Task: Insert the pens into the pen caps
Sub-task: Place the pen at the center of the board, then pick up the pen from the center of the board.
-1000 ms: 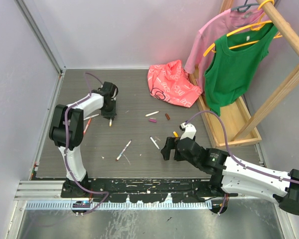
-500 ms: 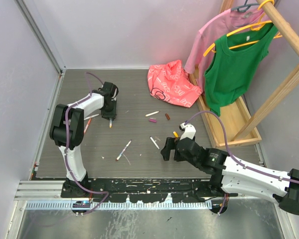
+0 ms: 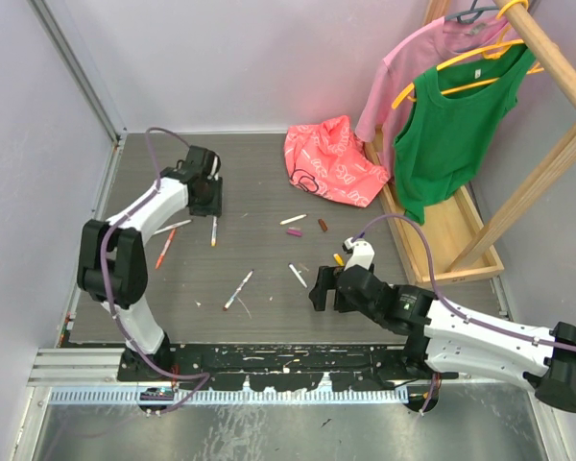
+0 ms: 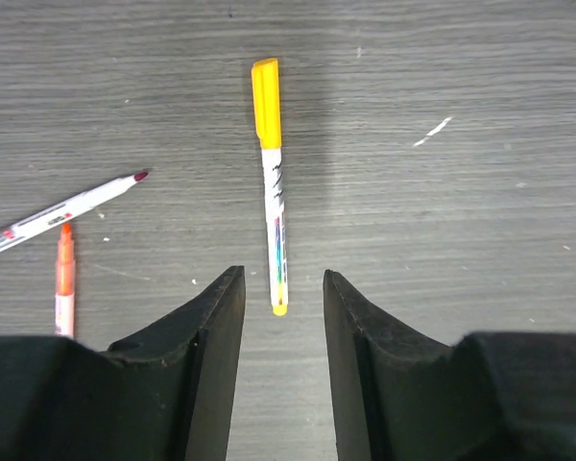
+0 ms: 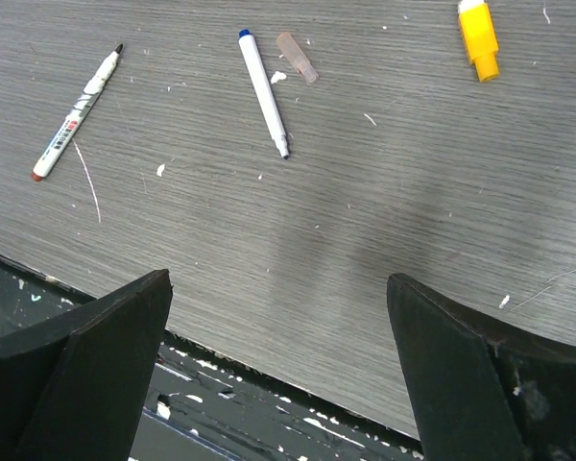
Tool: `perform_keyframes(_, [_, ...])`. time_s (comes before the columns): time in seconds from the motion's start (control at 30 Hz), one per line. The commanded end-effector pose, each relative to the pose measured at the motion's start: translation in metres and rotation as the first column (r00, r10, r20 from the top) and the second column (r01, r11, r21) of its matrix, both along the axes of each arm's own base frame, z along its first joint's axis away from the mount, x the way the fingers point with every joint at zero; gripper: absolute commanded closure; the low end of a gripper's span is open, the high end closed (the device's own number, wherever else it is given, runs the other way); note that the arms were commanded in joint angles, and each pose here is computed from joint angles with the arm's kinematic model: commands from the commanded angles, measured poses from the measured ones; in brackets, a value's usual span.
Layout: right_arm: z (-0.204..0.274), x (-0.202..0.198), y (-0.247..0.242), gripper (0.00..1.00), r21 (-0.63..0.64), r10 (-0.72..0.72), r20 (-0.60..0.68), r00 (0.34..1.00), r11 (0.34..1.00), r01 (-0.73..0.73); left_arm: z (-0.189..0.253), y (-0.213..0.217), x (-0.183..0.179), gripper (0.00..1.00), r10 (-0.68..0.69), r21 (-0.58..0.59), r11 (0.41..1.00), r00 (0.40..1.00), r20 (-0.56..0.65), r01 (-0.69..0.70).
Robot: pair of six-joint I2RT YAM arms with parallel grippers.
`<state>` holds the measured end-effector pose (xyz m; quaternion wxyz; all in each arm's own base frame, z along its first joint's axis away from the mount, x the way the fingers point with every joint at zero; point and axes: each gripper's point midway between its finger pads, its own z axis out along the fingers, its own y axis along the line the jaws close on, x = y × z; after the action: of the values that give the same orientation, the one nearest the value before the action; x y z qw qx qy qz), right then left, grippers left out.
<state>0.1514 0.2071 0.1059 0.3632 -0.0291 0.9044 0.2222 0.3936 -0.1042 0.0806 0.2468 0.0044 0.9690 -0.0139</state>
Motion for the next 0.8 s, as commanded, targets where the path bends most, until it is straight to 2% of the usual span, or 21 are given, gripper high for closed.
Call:
perform_keyframes(0.0, [0.014, 0.004, 0.011, 0.01, 0.055, 0.001, 0.013, 1.0, 0.998, -0.002, 0.045, -0.003, -0.005, 0.59, -0.025, -0.049, 0.998, 0.996, 0.089, 0.03])
perform_keyframes(0.17, [0.013, 0.005, 0.01, 0.01, 0.051, -0.003, 0.019, 1.0, 0.999, 0.002, 0.055, -0.011, -0.034, 0.55, -0.073, -0.067, 0.995, 0.993, 0.088, 0.079])
perform_keyframes(0.37, [0.012, 0.007, 0.007, 0.01, 0.042, -0.013, 0.028, 1.0, 0.999, 0.011, 0.062, -0.036, -0.09, 0.53, -0.141, -0.106, 0.983, 0.984, 0.108, 0.152])
perform_keyframes(0.6, [0.006, 0.007, 0.009, 0.01, 0.023, -0.01, 0.018, 1.0, 1.0, 0.01, 0.037, -0.057, -0.148, 0.5, -0.197, -0.12, 0.972, 0.979, 0.059, 0.203])
perform_keyframes(0.77, [0.004, 0.006, 0.015, 0.01, 0.028, 0.004, 0.002, 1.0, 1.0, -0.004, 0.017, -0.065, -0.171, 0.49, -0.2, -0.131, 0.97, 0.979, 0.029, 0.202])
